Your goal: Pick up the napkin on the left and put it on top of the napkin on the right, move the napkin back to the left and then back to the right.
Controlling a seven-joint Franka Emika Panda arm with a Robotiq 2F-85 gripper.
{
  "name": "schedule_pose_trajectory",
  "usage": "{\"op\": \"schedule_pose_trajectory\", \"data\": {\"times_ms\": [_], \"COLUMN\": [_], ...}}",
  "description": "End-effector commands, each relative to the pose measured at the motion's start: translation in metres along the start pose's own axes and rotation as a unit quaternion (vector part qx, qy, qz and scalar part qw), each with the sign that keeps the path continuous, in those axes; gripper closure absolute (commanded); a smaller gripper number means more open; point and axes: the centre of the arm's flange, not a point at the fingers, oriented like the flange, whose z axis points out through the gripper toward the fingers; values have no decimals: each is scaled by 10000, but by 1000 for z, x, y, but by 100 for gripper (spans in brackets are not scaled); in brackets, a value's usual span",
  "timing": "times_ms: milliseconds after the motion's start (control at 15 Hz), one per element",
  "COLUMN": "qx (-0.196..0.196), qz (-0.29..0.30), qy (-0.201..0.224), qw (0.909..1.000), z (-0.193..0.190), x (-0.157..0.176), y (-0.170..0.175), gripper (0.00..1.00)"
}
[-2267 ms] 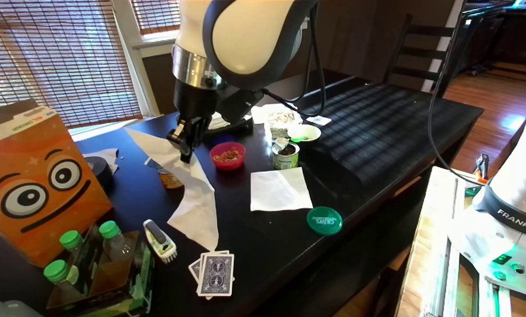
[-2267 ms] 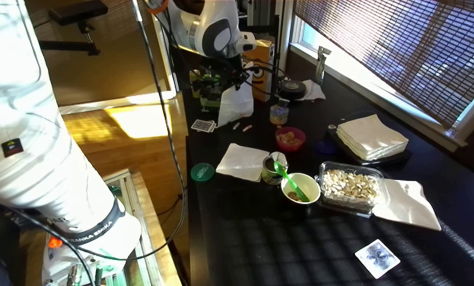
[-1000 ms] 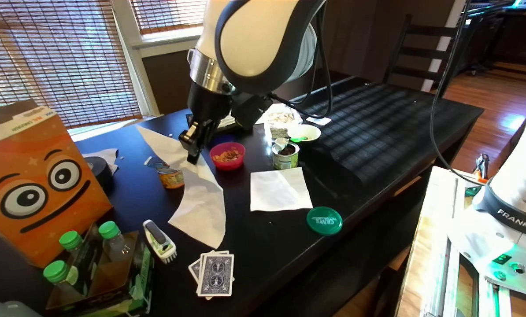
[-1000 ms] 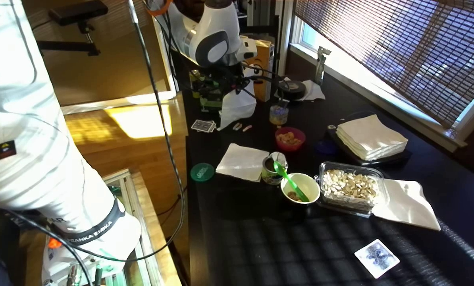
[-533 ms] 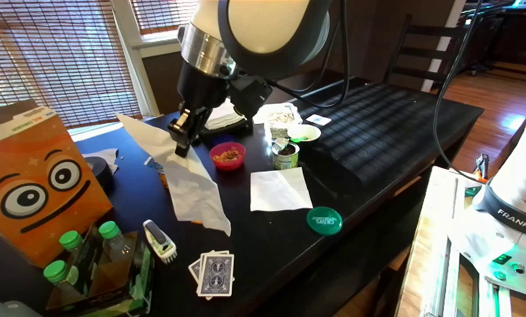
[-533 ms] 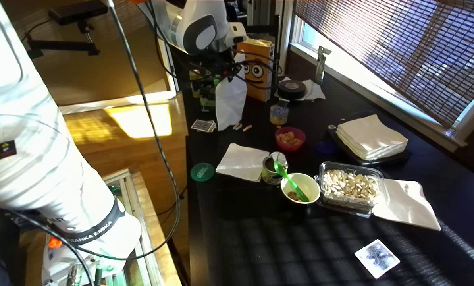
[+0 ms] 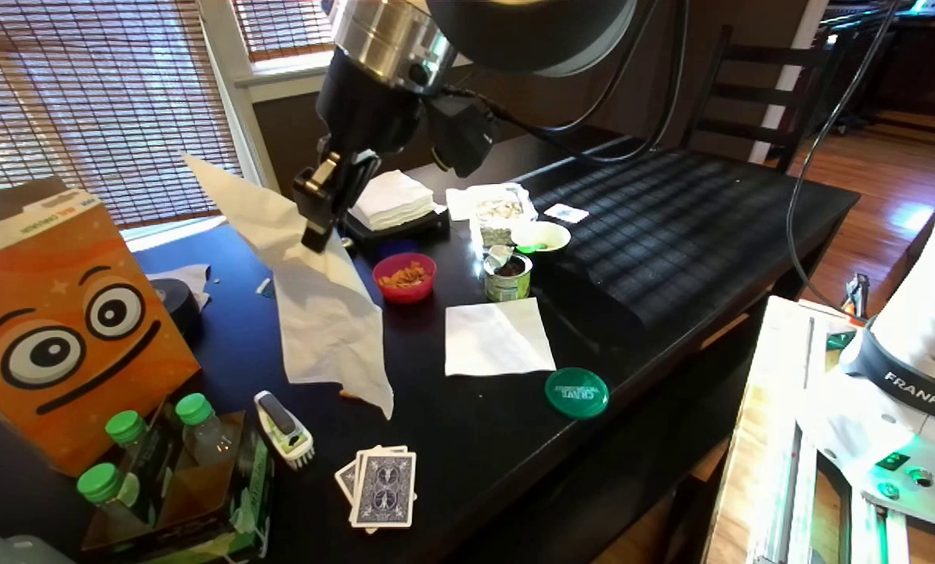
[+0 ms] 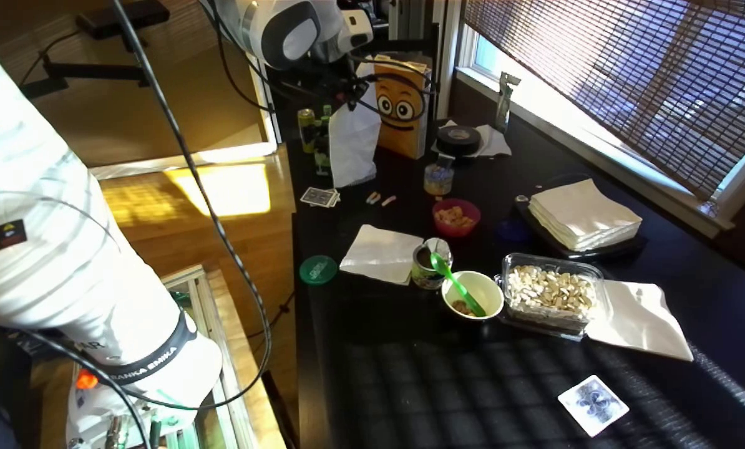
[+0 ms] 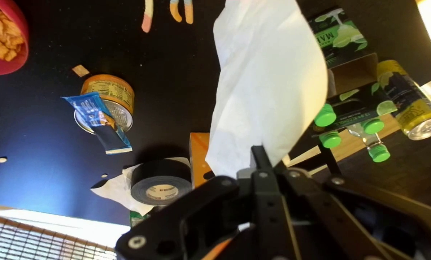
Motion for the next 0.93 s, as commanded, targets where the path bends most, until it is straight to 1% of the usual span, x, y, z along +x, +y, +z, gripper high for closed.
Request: {"op": "schedule_pose_trajectory", "data": {"times_ms": [0, 333, 600, 867], "qx": [-50, -204, -512, -868], "qz": [177, 593, 881, 1236], "qy": [-47, -200, -192, -439], "qw": [9998, 9978, 9946, 9875], "z": [-23, -30, -29, -24], "x": [-21, -53, -73, -93], "y": [9, 36, 66, 100], "gripper": [99, 99, 99, 99]}}
